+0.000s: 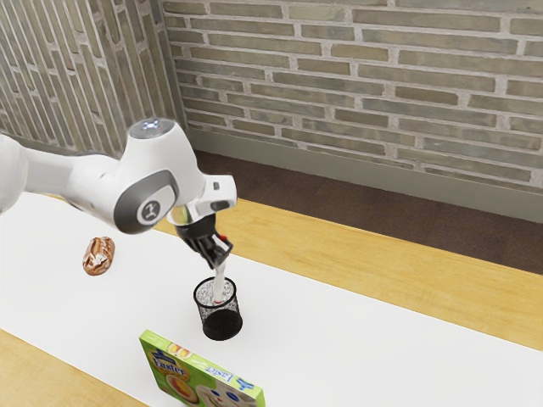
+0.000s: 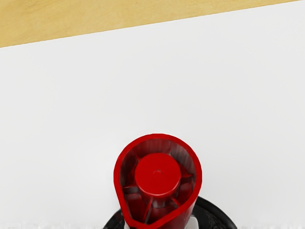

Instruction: Put the marker into the pen holder.

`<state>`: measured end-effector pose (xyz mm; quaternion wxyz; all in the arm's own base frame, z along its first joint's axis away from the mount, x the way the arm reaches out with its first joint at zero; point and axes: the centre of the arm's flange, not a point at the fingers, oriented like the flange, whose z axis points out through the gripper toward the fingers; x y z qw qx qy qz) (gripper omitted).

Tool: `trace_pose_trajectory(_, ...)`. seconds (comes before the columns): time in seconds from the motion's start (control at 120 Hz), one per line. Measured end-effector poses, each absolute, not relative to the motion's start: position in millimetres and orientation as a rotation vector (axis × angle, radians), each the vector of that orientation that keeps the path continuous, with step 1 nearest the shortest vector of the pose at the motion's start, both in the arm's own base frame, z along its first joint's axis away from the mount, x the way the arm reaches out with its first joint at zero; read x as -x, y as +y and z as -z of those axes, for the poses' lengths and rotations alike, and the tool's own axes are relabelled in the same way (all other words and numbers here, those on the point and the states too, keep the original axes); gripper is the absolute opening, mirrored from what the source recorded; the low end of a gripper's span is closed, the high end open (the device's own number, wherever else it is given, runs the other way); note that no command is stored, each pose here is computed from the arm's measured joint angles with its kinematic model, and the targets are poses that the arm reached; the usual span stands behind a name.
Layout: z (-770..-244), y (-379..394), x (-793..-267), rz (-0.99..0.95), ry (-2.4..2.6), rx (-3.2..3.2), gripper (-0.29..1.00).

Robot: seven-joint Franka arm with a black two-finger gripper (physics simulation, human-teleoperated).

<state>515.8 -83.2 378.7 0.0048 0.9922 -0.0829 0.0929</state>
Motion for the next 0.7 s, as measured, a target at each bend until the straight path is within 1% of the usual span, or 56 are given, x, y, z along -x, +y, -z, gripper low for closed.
trace_pose_trajectory(0.025,-372.4,-83.4,-516.3,-0.272,-0.260,-3.110,-0.08)
trace_pose_trajectory(0.05,-365.8,-83.6,-516.8,-0.253,-0.259,-3.112,-0.04)
trace_pose_trajectory(0.117,-354.3,-83.9,-517.6,-0.216,-0.256,-3.111,0.11)
trace_pose_trajectory(0.208,-352.0,-84.1,-517.3,-0.205,-0.260,-3.106,0.31)
trace_pose_trajectory(0.317,-360.2,-84.3,-516.9,-0.195,-0.270,-3.102,0.46)
trace_pose_trajectory(0.367,-385.2,-85.5,-523.2,-0.202,-0.280,-3.098,0.51)
trace_pose_trajectory(0.425,-428.8,-87.4,-539.0,-0.225,-0.304,-3.094,0.56)
trace_pose_trajectory(0.558,-519.1,-81.6,-557.8,-0.207,-0.421,-3.104,0.63)
trace_pose_trajectory(0.625,-540.1,-70.6,-555.6,-0.154,-0.490,-3.111,0.65)
trace_pose_trajectory(0.7,-549.7,-53.8,-549.7,-0.080,-0.537,-3.110,0.66)
